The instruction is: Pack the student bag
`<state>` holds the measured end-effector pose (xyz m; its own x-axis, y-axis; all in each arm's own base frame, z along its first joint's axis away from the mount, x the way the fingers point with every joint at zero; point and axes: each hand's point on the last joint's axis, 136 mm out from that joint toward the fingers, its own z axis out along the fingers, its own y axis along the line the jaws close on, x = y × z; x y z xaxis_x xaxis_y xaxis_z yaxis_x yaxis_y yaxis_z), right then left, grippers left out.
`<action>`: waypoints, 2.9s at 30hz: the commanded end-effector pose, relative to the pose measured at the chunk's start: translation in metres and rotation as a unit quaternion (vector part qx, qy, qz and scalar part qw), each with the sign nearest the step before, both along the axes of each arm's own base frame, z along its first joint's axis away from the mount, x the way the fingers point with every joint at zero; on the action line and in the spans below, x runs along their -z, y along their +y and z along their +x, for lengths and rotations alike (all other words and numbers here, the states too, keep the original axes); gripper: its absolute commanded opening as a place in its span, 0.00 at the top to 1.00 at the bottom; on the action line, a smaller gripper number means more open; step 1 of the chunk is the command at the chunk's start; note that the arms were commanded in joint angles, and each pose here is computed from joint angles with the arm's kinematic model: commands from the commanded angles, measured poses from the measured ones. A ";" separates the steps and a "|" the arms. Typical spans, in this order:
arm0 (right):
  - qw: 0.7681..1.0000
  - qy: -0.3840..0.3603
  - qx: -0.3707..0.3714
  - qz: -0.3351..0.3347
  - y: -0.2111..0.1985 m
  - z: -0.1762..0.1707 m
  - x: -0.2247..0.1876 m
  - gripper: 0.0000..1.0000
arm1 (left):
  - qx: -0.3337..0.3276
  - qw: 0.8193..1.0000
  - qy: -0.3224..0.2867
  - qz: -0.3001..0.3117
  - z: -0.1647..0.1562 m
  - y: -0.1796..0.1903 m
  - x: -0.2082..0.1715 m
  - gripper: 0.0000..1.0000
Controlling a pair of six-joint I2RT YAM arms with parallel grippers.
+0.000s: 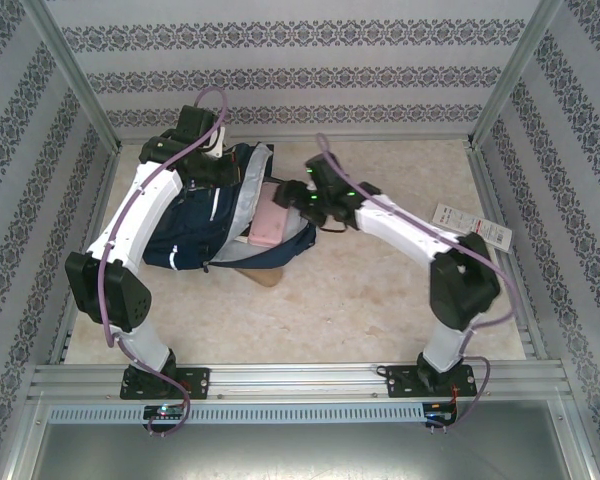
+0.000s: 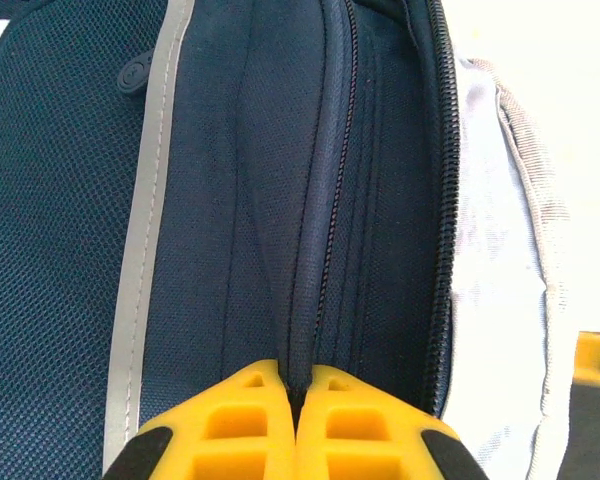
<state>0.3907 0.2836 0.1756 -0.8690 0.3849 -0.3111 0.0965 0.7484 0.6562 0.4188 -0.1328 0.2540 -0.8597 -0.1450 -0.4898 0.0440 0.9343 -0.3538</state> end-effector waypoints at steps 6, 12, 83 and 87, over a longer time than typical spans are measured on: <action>0.967 -0.006 0.189 -0.171 -0.209 0.007 0.026 0.18 | -0.011 0.998 -0.052 -0.039 0.003 -0.001 -0.035 1.00; 0.944 0.029 0.260 -0.203 -0.306 0.020 0.044 0.16 | -0.012 0.998 -0.046 -0.043 0.001 -0.001 -0.030 1.00; 0.975 0.095 0.201 -0.014 -0.196 -0.048 0.140 0.63 | 0.239 0.969 0.066 -0.022 -0.023 -0.253 0.130 0.87; 0.973 0.096 0.208 -0.004 -0.199 -0.041 0.145 0.61 | 0.242 0.966 0.090 -0.030 -0.019 -0.272 0.157 0.87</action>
<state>0.3425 0.0841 0.0326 -0.7005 0.6922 -0.1735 0.5104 0.6559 0.5562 0.3958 -0.3914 0.0962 -0.9056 0.2725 -0.3251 0.3970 0.8144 -0.4232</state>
